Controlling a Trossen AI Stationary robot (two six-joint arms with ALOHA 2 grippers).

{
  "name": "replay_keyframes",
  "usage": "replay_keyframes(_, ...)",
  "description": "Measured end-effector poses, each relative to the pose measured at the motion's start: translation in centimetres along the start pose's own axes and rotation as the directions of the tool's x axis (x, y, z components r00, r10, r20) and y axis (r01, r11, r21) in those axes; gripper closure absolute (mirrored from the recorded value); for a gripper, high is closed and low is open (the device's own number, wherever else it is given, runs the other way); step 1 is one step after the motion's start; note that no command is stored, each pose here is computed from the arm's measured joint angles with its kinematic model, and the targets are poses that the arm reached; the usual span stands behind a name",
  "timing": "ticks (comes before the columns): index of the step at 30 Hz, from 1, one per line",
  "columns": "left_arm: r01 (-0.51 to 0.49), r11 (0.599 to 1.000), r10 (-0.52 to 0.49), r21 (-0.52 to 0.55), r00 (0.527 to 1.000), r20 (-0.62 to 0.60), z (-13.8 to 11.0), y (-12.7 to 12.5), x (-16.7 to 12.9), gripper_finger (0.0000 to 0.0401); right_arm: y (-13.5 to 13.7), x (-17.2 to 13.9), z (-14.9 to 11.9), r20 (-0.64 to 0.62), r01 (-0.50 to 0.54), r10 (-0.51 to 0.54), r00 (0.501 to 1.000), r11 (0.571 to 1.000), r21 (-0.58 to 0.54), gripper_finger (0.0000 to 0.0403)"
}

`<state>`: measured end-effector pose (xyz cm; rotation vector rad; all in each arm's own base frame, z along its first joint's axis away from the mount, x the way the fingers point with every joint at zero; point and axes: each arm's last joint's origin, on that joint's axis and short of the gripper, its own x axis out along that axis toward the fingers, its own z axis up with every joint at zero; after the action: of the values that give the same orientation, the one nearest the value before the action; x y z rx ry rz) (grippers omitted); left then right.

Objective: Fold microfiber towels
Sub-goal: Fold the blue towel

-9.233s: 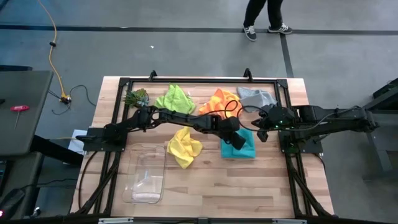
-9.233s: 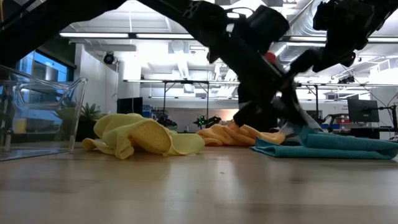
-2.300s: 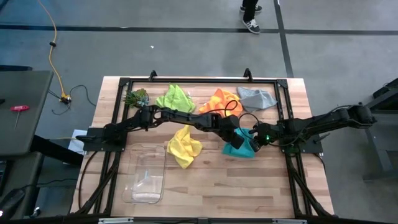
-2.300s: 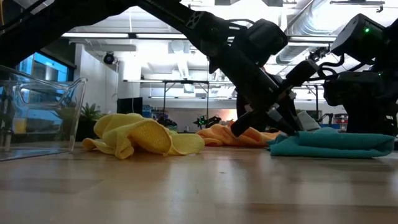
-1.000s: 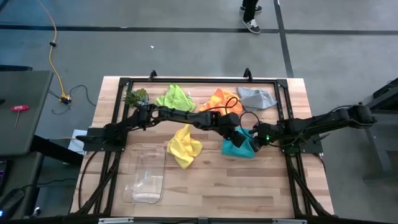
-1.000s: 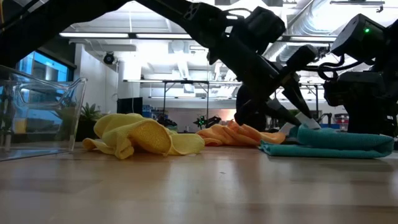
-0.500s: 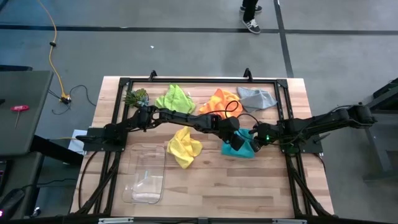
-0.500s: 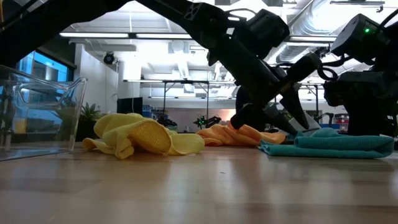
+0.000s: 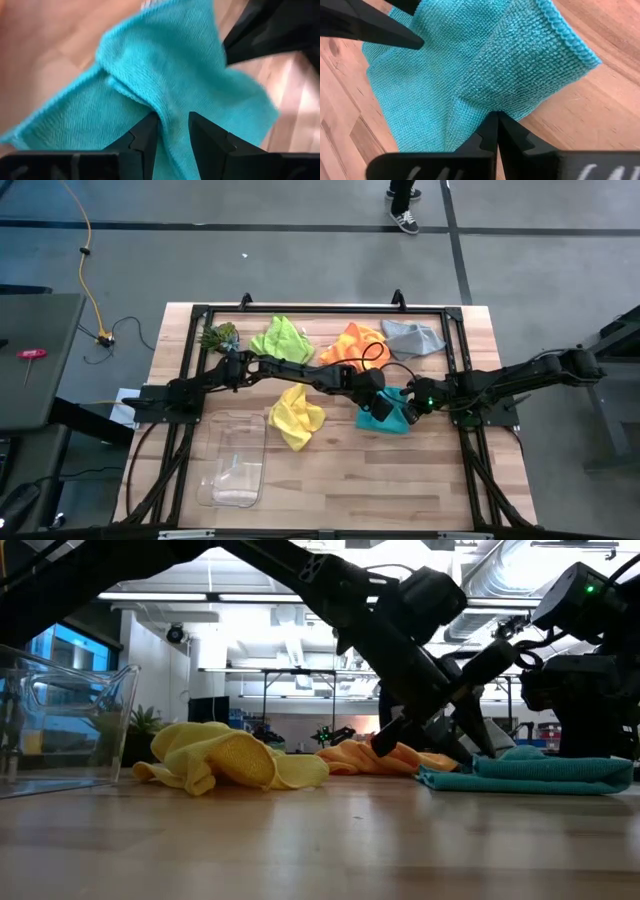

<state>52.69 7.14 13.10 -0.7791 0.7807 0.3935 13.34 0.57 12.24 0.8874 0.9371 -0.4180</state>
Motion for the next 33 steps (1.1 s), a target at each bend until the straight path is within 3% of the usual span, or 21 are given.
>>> replay_keyframes(10,0.020,1.000,-0.020,0.017,1.000,-0.008,-0.1,-0.1,0.1,0.0305,0.0,0.0,0.0,0.000,0.000,0.000,1.000,1.000,-0.002,0.0403)
replay_keyframes(18,0.044,0.998,-0.045,0.052,0.999,0.010,0.2,-0.3,0.1,0.0390,0.0,0.0,0.0,0.001,-0.001,0.001,1.000,1.000,-0.007,0.0403)
replay_keyframes(26,0.073,0.996,-0.074,0.054,0.997,0.013,0.6,-0.9,-0.9,0.0399,1.3,-1.0,0.9,0.016,-0.017,0.018,1.000,0.995,-0.096,0.0403)
replay_keyframes(33,0.074,0.994,-0.077,0.079,0.996,0.044,1.7,-1.5,-3.0,0.0400,2.2,-3.5,1.8,0.061,0.115,-0.106,0.992,0.978,-0.173,0.0403)
